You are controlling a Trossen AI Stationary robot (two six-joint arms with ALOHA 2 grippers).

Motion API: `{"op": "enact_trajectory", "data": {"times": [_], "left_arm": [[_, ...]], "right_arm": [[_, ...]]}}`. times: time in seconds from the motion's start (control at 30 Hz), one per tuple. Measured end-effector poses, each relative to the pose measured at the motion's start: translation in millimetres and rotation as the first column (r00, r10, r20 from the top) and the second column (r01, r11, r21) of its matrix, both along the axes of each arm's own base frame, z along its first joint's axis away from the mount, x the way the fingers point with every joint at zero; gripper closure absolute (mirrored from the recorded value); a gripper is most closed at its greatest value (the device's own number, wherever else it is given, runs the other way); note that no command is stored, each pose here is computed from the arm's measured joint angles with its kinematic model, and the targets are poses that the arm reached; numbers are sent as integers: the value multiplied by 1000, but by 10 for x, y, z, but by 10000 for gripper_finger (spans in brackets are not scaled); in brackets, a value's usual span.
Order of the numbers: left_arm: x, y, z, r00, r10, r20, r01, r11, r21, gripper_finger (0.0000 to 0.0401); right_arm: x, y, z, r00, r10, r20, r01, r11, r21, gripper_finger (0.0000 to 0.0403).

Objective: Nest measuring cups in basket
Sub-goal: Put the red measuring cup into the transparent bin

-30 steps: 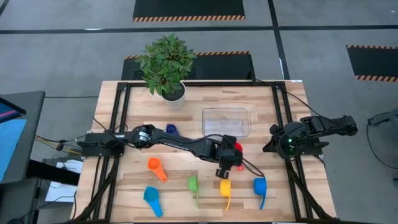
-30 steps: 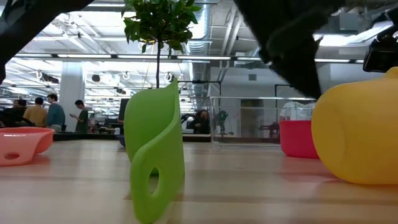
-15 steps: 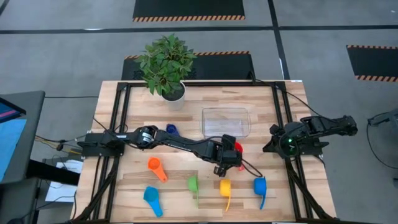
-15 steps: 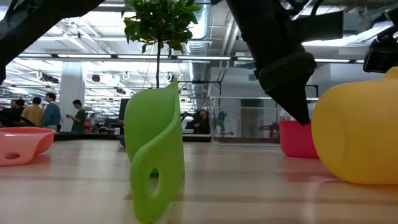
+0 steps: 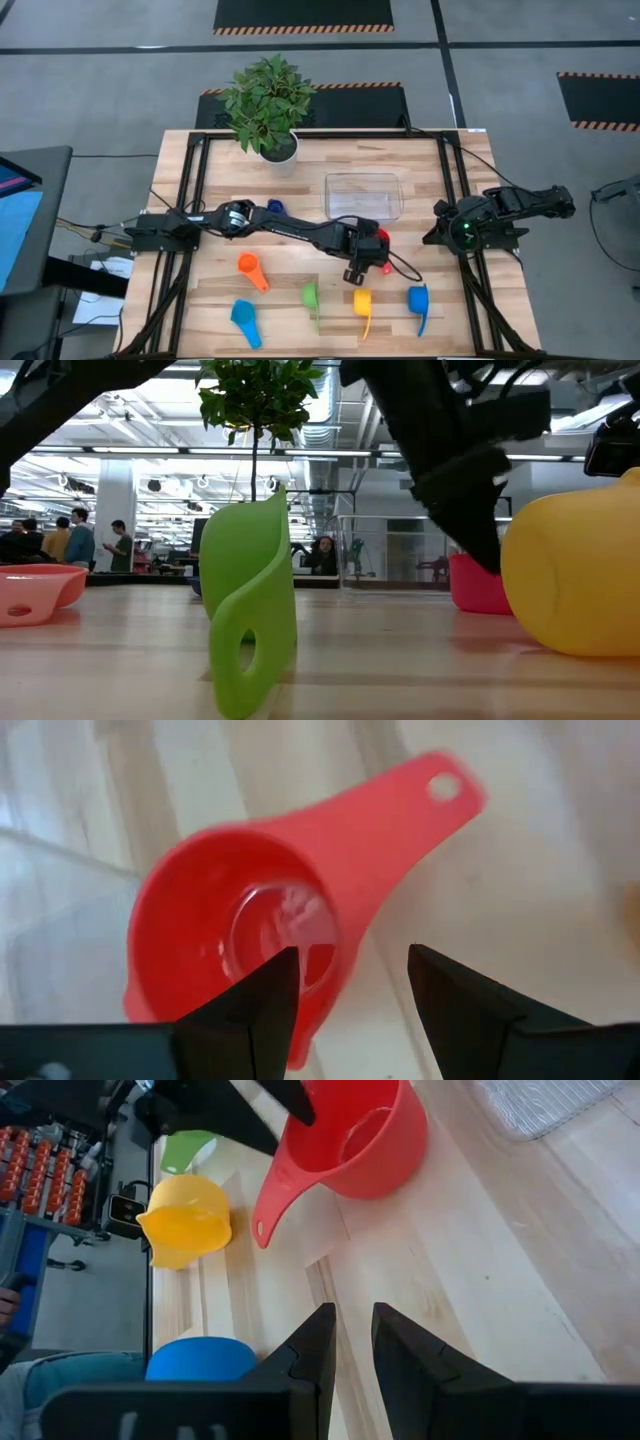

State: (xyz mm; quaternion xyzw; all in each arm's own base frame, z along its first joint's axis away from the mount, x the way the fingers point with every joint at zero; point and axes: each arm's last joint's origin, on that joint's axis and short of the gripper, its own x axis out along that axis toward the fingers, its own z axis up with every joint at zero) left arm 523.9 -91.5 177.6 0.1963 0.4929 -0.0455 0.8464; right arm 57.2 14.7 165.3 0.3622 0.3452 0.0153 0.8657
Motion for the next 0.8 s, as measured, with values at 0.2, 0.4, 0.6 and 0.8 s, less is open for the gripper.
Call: {"op": "enact_trajectory", "data": {"times": [0.2, 0.4, 0.6, 0.8], "left_arm": [[9, 34, 8, 1000, 25, 13, -25, 999, 35, 221], [5, 24, 7, 1000, -6, 2, 6, 1000, 23, 256], [-23, -36, -50, 999, -43, -24, 43, 999, 16, 329], [-23, -29, -16, 999, 37, -10, -37, 999, 4, 395]], "right_arm": [[0, 0, 0, 1000, 0, 0, 0, 1000, 0, 310], [0, 0, 0, 1000, 0, 0, 0, 1000, 0, 310], [0, 0, 0, 1000, 0, 0, 0, 1000, 0, 310], [0, 0, 0, 1000, 0, 0, 0, 1000, 0, 310]]}}
